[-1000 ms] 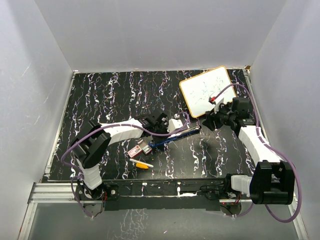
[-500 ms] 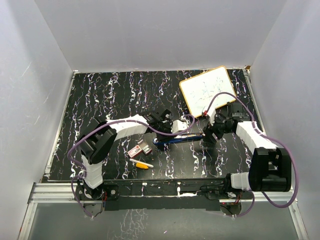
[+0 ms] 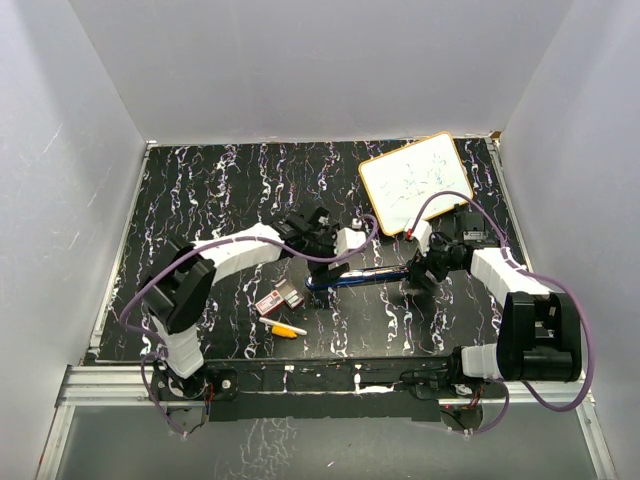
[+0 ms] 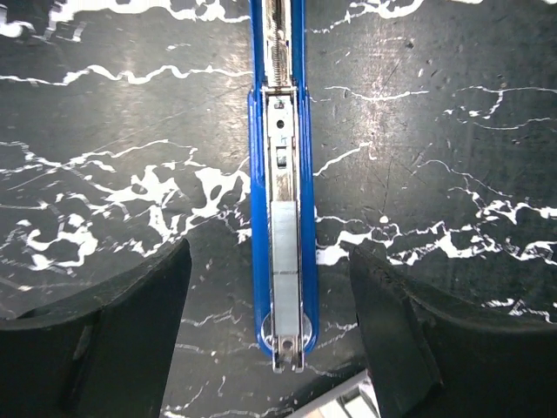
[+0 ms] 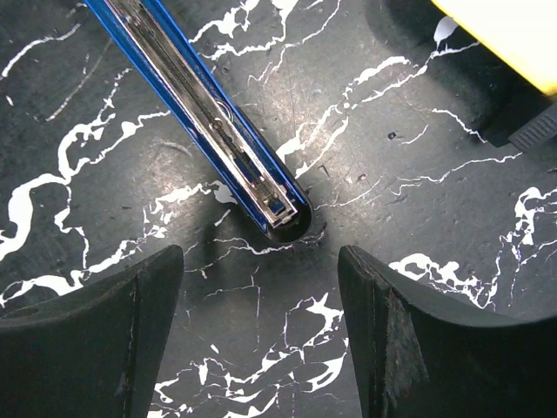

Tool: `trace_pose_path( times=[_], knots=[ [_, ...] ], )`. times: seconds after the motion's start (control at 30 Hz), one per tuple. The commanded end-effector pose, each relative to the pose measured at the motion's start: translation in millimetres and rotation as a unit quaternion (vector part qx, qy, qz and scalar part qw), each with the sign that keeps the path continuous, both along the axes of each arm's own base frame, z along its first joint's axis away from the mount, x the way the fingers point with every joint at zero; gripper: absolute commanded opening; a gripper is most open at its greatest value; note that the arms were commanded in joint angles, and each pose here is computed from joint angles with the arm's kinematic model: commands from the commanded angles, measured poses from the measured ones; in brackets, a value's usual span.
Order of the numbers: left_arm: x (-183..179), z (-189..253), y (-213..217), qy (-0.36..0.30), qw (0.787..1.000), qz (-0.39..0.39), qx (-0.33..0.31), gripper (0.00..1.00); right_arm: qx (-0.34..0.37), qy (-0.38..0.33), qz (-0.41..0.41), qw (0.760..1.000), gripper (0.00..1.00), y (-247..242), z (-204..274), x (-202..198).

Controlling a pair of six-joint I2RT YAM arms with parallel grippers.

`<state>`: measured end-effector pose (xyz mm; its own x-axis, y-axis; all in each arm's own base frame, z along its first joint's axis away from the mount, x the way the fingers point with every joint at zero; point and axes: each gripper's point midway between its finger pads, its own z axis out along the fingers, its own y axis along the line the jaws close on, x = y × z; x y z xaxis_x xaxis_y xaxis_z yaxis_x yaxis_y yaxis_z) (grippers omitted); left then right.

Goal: Load the staples into the stapler

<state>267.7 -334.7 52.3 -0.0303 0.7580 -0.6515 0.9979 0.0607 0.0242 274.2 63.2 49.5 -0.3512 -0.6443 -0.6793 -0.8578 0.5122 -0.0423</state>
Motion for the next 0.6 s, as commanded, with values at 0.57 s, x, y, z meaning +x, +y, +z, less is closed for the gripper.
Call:
trace_pose_path(
  times=[0.57],
  knots=[
    [27,37,8,0.014,0.992,0.043,-0.118,0.66,0.007,-0.01,0.019,1.0,0.65,1,-22,20]
  ],
)
